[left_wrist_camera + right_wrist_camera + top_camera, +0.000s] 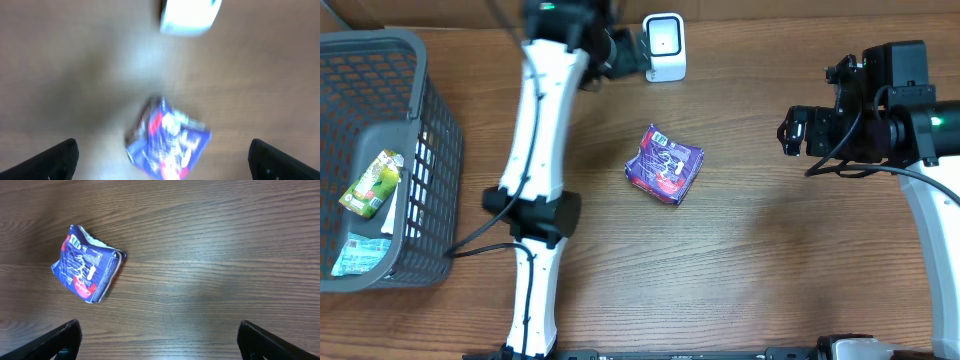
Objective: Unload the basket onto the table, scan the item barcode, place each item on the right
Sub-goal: 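Lift the purple pack with the left gripper and place it mid-table, then reach the left gripper into the basket and grasp the white tube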
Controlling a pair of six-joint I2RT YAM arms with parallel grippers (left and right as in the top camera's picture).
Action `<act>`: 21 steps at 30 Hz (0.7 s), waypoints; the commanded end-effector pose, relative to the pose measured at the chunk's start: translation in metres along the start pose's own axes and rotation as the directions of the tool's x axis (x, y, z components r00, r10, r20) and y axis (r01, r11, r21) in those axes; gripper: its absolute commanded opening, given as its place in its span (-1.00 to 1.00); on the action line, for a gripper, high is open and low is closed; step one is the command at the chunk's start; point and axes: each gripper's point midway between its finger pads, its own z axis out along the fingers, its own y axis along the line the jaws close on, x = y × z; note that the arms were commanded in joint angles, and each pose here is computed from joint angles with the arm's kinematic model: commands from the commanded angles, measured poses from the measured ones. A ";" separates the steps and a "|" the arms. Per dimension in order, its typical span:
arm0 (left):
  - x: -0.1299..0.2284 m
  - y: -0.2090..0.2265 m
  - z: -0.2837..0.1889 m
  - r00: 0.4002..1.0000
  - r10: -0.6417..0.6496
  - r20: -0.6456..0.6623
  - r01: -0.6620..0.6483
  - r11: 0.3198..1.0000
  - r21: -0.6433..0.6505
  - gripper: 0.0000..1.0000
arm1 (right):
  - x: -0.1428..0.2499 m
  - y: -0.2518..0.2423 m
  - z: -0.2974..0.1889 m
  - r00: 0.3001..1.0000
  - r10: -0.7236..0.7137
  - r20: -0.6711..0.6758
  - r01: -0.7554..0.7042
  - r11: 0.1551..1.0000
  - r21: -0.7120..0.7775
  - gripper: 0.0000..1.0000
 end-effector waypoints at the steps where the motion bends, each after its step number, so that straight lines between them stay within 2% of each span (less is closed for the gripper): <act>1: -0.032 0.019 -0.082 0.968 0.075 0.239 -0.076 0.997 -0.005 0.99 | -0.008 0.004 -0.004 1.000 -0.003 0.028 0.003 1.000 -0.011 1.00; 8: -0.034 0.078 -0.199 0.894 -0.022 0.448 0.042 0.999 -0.033 1.00 | -0.008 0.003 -0.004 1.000 -0.002 0.026 0.003 1.000 -0.011 1.00; 12: -0.005 0.151 -0.254 0.856 -0.114 0.505 0.226 0.960 -0.166 1.00 | -0.007 0.004 -0.004 1.000 -0.002 0.024 0.002 1.000 -0.014 1.00; 18: 0.067 0.259 -0.275 0.812 -0.347 0.469 0.510 0.813 -0.281 0.99 | -0.008 0.007 -0.004 1.000 -0.003 0.026 0.004 1.000 -0.030 1.00; 21: 0.087 0.297 -0.271 0.798 -0.413 0.438 0.557 0.783 -0.276 1.00 | -0.007 0.009 -0.004 1.000 -0.003 0.023 0.004 0.999 -0.041 1.00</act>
